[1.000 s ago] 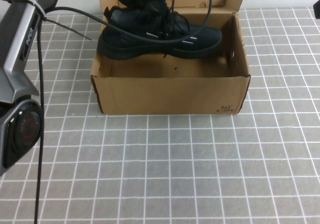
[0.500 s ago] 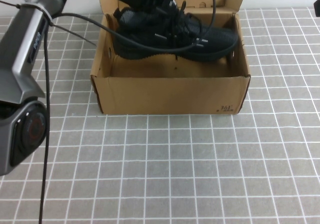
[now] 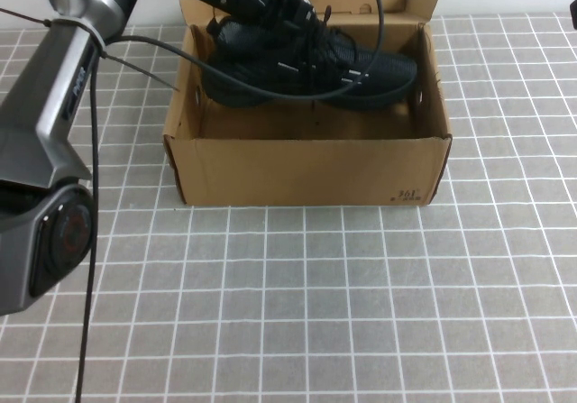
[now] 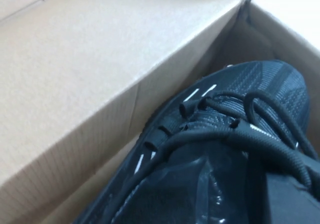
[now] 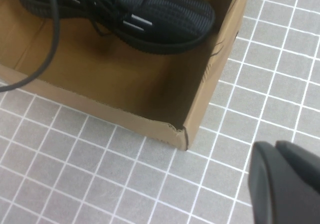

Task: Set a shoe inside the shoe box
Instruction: Adjust the shoe

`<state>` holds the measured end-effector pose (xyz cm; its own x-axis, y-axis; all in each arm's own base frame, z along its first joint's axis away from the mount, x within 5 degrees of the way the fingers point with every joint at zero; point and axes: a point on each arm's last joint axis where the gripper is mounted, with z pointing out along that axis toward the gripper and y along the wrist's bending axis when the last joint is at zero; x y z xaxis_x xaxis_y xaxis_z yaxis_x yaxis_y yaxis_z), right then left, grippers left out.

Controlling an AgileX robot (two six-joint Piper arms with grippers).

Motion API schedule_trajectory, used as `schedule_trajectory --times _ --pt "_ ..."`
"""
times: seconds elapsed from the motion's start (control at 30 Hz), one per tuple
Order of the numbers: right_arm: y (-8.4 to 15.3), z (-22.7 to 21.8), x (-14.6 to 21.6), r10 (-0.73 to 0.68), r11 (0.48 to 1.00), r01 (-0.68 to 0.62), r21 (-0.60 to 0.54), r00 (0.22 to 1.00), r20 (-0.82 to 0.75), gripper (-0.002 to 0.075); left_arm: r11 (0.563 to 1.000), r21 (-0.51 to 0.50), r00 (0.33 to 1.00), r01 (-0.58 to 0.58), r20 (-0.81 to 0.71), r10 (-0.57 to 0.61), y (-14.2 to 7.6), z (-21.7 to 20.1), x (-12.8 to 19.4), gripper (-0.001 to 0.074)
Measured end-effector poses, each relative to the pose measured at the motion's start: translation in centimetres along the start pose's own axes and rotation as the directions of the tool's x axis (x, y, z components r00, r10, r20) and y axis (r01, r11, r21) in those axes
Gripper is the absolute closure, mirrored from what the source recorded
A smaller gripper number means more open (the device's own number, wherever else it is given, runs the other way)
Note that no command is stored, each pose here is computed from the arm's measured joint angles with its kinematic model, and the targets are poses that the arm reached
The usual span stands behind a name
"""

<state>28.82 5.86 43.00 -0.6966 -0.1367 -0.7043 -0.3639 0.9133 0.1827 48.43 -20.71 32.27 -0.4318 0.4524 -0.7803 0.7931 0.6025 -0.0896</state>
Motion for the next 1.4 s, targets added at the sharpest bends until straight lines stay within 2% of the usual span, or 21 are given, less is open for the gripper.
schedule_trajectory --times 0.23,0.53,0.67,0.93,1.17,1.4 --pt "-0.1 0.3 0.0 0.002 1.000 -0.002 0.001 1.000 -0.003 0.0742 1.000 0.009 0.999 0.015 -0.030 -0.015 0.8 2.0 1.4 0.0734" --pt "-0.2 0.4 0.0 0.001 1.000 -0.001 0.004 1.000 -0.006 0.0742 1.000 0.001 1.000 -0.016 -0.026 0.016 1.2 2.9 1.8 0.0734" --pt "-0.2 0.4 -0.1 0.001 1.000 -0.001 0.005 1.000 -0.004 0.0742 0.998 -0.002 0.998 -0.065 -0.024 0.065 1.4 3.4 2.1 0.0734" --pt "-0.2 0.5 -0.1 0.000 1.000 0.000 0.008 1.000 -0.007 0.0742 0.991 -0.015 0.991 -0.132 -0.009 0.132 2.3 2.9 2.2 0.0734" --pt "-0.4 1.0 -0.1 0.004 1.000 -0.004 0.008 1.000 -0.019 0.0742 0.992 0.016 0.990 -0.123 0.072 0.121 4.0 1.6 2.4 0.0734" --pt "-0.5 1.4 -0.1 0.009 1.000 -0.009 0.003 1.000 -0.029 0.0742 0.990 0.049 0.983 -0.135 0.130 0.128 3.8 1.5 2.0 0.0734"
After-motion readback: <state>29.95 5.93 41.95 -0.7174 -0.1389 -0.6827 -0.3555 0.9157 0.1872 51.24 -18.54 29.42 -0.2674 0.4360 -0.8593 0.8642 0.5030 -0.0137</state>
